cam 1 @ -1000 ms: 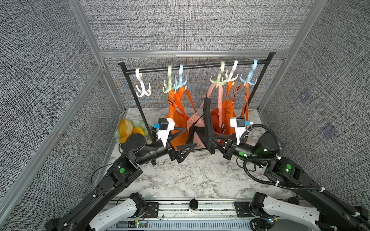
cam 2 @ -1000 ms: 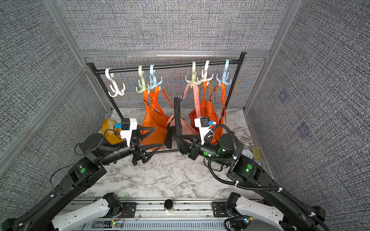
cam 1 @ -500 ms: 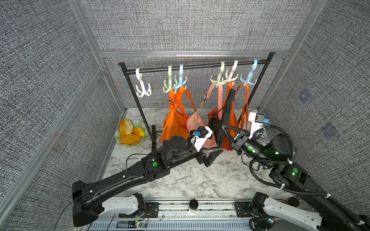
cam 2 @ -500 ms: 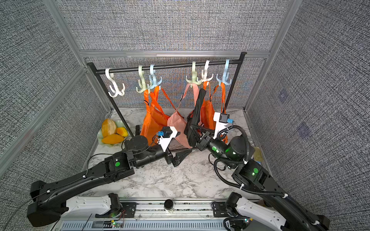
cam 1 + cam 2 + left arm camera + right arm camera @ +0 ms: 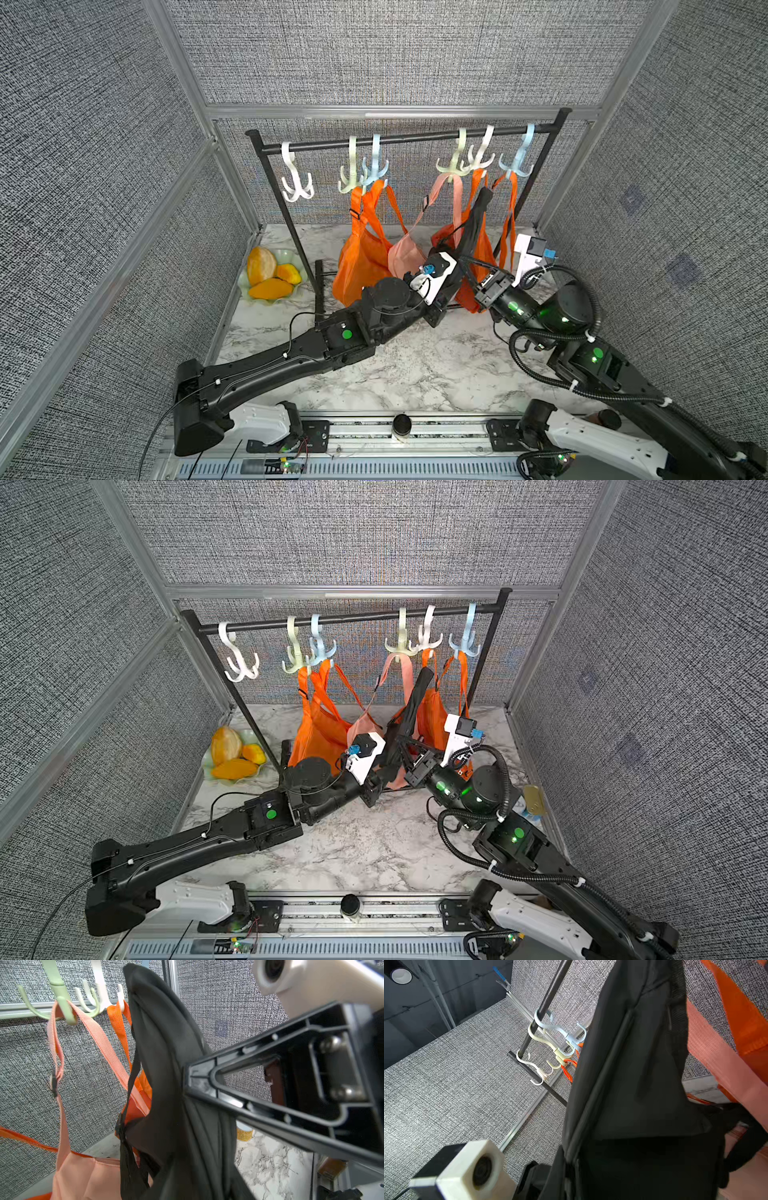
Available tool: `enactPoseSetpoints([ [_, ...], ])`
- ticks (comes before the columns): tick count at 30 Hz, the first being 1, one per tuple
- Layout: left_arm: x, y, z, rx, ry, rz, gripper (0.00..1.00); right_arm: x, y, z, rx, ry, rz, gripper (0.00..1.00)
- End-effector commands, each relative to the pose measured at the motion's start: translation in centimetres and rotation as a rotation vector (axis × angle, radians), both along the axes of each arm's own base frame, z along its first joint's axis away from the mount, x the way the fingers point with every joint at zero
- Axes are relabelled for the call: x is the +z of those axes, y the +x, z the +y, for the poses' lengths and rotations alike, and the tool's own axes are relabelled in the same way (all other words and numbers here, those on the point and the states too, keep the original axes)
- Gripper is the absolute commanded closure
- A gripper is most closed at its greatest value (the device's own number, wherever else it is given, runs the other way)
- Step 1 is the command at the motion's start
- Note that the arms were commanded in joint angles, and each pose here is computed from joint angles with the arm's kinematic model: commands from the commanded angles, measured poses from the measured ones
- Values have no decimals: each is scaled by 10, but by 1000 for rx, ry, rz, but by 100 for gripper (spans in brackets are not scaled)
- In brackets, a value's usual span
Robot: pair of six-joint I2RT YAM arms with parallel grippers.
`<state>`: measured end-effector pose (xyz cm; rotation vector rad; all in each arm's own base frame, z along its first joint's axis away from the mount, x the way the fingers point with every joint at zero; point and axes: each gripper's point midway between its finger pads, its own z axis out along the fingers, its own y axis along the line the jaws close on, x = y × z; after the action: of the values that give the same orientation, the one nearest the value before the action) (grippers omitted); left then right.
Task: Hang the bag on a hook
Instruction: Pick up the bag from the center of the board.
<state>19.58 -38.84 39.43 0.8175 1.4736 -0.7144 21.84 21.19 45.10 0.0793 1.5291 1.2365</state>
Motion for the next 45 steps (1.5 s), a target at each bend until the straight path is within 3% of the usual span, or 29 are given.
enactPoseSetpoints([
  [1, 10, 6, 13, 58, -16, -12, 89, 17, -6, -10, -13, 60, -41, 100],
  [3, 12, 2, 20, 53, -8, -12, 100, 18, -8, -14, -27, 42, -59, 98],
  [5, 14, -3, 27, 41, -5, -16, 100, 19, -9, -17, -34, 7, -67, 90],
  [10, 30, -14, 55, 33, -1, -27, 100, 25, -24, -11, 30, -185, -139, 37],
  [13, 40, -21, 81, 44, -15, -21, 100, 20, -29, -23, 5, -319, -143, 26],
  [20, 47, -65, 111, -176, 57, 12, 100, 2, -36, -72, -162, -452, -178, 16],
  [22, 48, -88, 114, -296, 71, 30, 100, -7, -32, -77, -195, -498, -170, 13],
  [26, 50, -129, 121, -502, 103, 68, 100, -18, -29, -67, -158, -562, -170, 11],
  [33, 60, -132, 141, -458, 82, 78, 100, -26, -26, -63, -153, -587, -179, 10],
  [38, 54, -126, 136, -441, 84, 90, 100, -38, -31, -44, -52, -584, -190, 10],
  [45, 55, -123, 134, -428, 94, 80, 100, -58, -32, -54, -84, -594, -158, 10],
])
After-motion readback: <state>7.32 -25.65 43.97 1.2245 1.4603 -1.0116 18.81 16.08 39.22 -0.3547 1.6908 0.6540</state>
